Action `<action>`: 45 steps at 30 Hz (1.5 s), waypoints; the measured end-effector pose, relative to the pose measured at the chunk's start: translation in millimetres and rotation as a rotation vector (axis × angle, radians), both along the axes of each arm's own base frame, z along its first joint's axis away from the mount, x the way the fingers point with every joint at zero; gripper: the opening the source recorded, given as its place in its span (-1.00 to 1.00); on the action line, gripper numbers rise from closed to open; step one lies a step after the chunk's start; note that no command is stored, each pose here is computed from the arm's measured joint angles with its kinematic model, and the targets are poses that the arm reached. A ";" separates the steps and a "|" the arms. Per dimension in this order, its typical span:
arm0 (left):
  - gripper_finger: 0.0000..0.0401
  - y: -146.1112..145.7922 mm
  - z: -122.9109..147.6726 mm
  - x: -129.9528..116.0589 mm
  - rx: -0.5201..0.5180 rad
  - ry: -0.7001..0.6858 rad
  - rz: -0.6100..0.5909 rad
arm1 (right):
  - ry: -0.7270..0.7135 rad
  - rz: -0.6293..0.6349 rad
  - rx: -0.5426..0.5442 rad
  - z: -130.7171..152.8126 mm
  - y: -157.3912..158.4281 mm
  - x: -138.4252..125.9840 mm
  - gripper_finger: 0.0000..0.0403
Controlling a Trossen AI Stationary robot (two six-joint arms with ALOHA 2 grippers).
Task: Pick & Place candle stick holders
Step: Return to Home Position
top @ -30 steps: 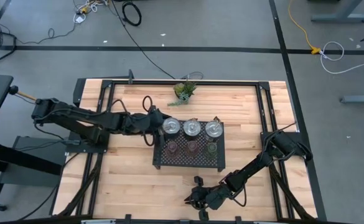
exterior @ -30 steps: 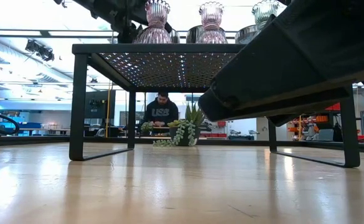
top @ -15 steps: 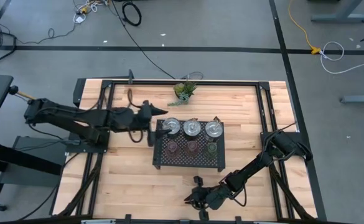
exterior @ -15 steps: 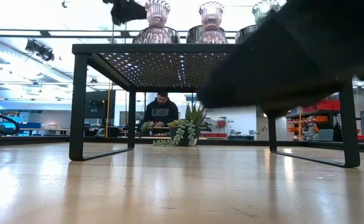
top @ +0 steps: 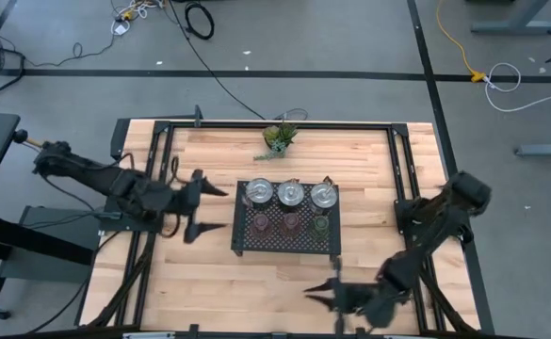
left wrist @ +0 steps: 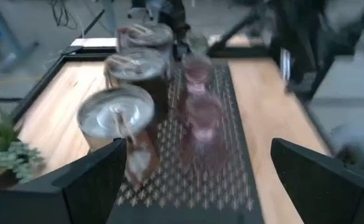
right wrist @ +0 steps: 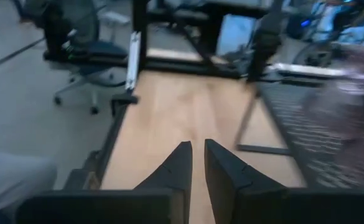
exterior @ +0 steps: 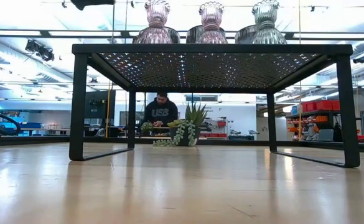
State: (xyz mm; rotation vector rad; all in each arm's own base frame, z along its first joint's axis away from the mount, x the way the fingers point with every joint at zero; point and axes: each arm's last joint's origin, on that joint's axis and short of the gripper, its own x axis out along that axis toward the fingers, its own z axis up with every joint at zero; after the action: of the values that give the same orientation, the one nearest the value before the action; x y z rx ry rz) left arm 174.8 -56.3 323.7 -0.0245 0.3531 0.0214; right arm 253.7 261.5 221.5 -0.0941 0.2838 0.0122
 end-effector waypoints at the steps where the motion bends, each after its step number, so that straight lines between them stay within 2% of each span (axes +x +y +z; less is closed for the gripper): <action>1: 0.99 -4.0 -1.1 -3.9 0.036 0.011 -0.001 | -0.014 -0.013 0.003 3.8 -3.8 -10.5 -0.77; 5: 0.99 -10.8 -1.6 -21.3 0.125 -0.019 0.110 | -0.082 -0.093 0.038 8.7 -26.6 -61.3 -0.77; 7: 0.99 -11.2 -8.1 -33.1 0.139 -0.035 0.112 | -0.133 -0.117 0.069 8.2 -39.1 -89.1 -0.77; 11: 0.99 -4.1 -28.3 -55.9 0.072 -0.122 0.061 | -0.235 -0.118 0.132 10.8 -65.0 -130.7 -0.77; 15: 0.99 8.1 -61.2 -73.4 0.025 -0.227 0.068 | -0.319 -0.115 0.161 15.3 -91.2 -151.2 -0.77; 20: 0.99 14.1 -95.1 -85.2 0.044 -0.392 -0.022 | -0.374 -0.147 0.125 1.0 -125.3 -161.7 -0.77; 22: 0.99 17.3 -110.5 -88.7 0.043 -0.415 0.000 | -0.396 -0.160 0.138 -12.5 -141.9 -165.8 -0.77; 25: 0.99 21.1 -129.7 -91.2 0.026 -0.437 0.023 | -0.470 -0.097 0.183 -27.0 -163.0 -171.9 -0.77; 27: 0.99 22.9 -141.2 -90.5 0.036 -0.431 0.041 | -0.492 -0.106 0.167 -20.0 -166.4 -170.6 -0.77; 31: 0.99 28.6 -143.7 -87.0 0.082 -0.447 0.122 | -0.539 -0.150 0.087 -9.6 -179.3 -174.2 -0.82; 35: 0.99 33.6 -138.0 -84.9 0.117 -0.504 0.074 | -0.528 -0.197 0.026 -8.3 -189.0 -176.6 -0.94; 39: 0.99 41.5 -143.8 -81.0 0.136 -0.481 0.090 | -0.484 -0.108 0.039 -20.8 -187.4 -171.0 -0.98; 45: 0.99 55.7 -146.4 -78.4 0.124 -0.462 0.102 | -0.381 -0.135 0.091 -40.0 -201.7 -151.9 -0.99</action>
State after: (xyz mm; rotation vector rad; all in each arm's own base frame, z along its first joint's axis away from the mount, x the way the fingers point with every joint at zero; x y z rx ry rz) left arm 96.4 -0.6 177.3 0.0746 -0.1120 0.1359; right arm 101.8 59.9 181.5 0.0144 -0.0919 -0.1257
